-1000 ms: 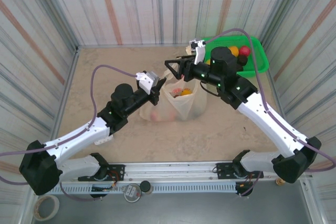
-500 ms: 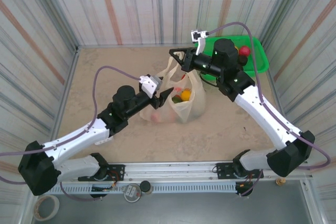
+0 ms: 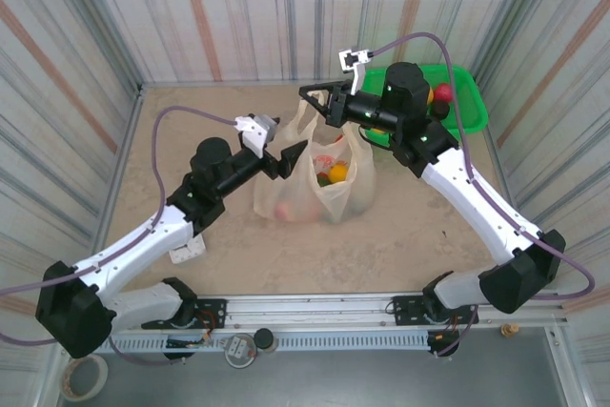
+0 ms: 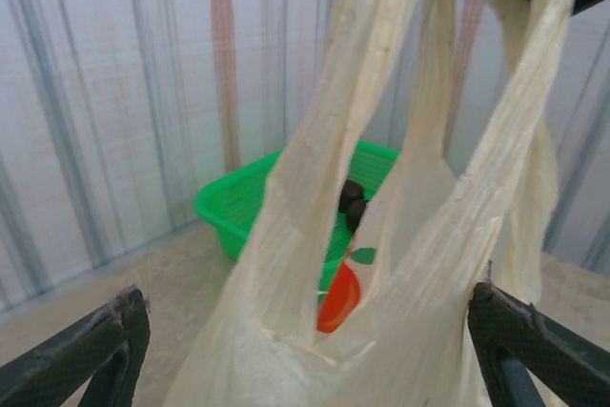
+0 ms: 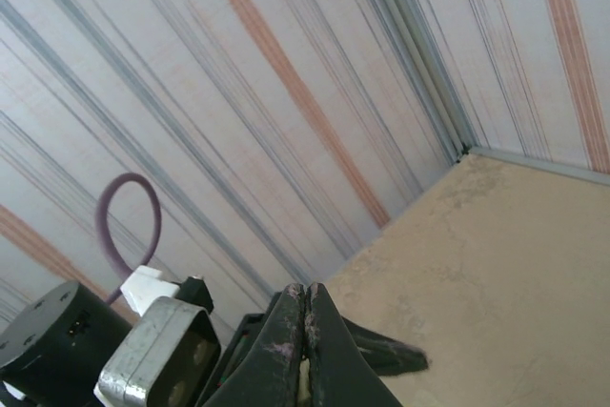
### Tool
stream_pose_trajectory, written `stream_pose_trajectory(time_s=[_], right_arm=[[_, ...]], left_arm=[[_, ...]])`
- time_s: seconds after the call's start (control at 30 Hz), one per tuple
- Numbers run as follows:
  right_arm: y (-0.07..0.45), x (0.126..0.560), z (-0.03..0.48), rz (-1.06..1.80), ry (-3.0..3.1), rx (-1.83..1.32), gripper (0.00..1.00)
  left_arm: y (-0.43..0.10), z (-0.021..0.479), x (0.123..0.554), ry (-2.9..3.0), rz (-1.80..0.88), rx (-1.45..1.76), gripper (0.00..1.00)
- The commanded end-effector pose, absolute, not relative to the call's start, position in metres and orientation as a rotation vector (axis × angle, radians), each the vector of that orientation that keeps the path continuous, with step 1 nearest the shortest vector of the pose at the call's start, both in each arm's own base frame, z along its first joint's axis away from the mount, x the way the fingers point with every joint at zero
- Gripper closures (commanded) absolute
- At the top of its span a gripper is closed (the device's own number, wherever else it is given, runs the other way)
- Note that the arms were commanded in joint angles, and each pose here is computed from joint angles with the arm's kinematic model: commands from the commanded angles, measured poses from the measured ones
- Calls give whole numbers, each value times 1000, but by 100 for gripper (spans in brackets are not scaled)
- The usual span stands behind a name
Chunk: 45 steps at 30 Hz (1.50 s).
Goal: Place the fake fruits into the plastic bag and tie a complex knot
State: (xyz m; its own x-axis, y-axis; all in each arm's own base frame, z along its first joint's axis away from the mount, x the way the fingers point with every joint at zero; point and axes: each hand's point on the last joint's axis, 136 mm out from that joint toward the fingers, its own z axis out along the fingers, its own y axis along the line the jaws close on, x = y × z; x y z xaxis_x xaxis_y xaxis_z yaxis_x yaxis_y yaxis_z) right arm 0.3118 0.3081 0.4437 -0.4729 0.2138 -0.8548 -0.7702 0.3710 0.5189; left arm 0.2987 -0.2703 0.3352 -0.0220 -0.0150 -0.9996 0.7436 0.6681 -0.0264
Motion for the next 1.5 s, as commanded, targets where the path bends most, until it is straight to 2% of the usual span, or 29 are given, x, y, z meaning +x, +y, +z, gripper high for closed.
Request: stream_pose_trajectory(time_s=[0.0,0.23,0.43,0.73,1.1,1.27,1.47], right_arm=[[309,303,464,1294,1594,-542,93],[309,302,464,1290,1596,-548,92],[312,302,467,1301,1585,-542,91],[312,304,464,1294,1592,-518,92],[305,312,456,1258,1602,-458,94],[294,315,455,1233,1601,-422,96],[271,322,456,1160,1589,-347,97]], left_arm=[[-282,371,279,1310,-792,697,10],[-287,373,276,1244,-751,770,10],[-292,363,302,1324,-698,732,19],[-300,340,307,1348,-715,697,40],[-301,333,308,1353,-646,714,88],[-299,329,306,1361,-634,726,100],[-288,331,299,1379,-601,762,100]])
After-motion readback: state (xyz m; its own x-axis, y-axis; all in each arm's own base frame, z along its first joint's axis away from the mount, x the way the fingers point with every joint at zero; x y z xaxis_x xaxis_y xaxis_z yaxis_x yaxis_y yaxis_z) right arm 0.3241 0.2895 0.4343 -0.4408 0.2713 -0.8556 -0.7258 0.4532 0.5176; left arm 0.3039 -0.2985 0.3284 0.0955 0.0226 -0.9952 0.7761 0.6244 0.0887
